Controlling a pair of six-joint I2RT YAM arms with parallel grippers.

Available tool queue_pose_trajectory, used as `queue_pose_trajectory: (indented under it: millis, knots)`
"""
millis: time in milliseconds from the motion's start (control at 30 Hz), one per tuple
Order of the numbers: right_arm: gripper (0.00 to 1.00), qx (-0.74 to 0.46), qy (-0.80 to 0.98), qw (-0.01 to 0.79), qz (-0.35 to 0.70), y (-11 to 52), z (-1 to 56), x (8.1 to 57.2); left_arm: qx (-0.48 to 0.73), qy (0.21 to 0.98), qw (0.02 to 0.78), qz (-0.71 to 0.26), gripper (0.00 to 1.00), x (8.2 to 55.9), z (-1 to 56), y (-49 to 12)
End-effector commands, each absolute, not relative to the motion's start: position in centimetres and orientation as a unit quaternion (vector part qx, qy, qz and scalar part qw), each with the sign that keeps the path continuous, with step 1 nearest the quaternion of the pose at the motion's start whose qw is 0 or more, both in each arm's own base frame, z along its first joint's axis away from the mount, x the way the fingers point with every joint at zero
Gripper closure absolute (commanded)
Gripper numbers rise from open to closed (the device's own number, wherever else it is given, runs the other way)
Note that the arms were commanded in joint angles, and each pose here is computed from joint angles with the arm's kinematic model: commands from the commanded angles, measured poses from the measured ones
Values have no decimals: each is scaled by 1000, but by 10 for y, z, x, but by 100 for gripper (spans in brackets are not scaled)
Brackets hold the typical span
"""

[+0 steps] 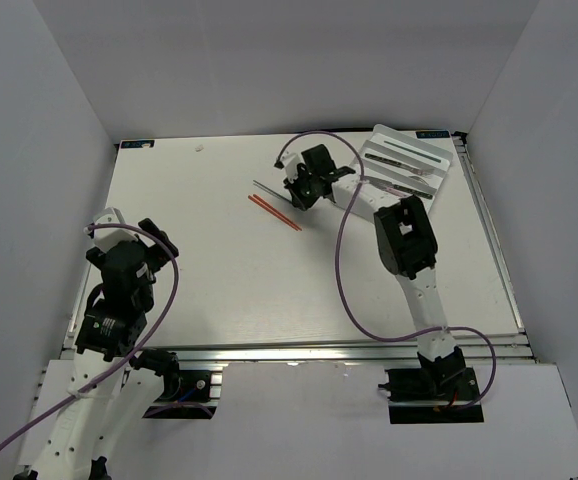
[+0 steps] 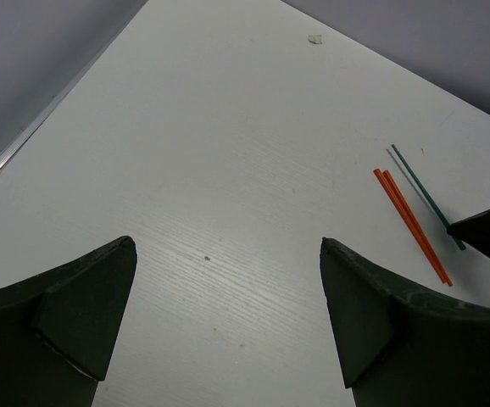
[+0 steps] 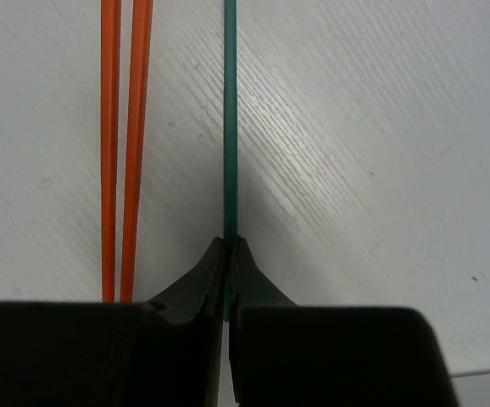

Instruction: Sort the eating utensils into containers

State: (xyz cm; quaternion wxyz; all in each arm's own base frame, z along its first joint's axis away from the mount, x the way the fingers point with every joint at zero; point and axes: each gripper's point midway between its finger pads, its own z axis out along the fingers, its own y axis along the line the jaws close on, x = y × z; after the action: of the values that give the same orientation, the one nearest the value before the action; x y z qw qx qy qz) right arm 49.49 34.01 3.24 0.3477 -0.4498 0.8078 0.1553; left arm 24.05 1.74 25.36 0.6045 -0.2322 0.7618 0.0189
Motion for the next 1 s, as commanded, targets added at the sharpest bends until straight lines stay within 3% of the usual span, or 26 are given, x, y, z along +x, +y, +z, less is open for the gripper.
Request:
queue_pose_trajectory:
  millis: [0,167,333,567,800,967]
  knots:
    - [100,-434,770,420,208,330,119,506,-226,757,613,10,2,241,259,15]
    - [100,-436,723,506,176,273,181,538,-227,752,619,5,2,239,262,15]
    - [100,-425,711,552,92,177,192,586,-225,749,624,-1,2,237,265,13]
    - [100,-450,657,585,-155,58,196,637,-218,749,626,-12,2,238,266,9]
    - [100,-434,654,600,-156,-6,181,645,-220,748,626,-9,2,236,266,10]
    - [100,-466,654,582,-126,-15,144,641,-219,751,622,-8,2,238,264,9]
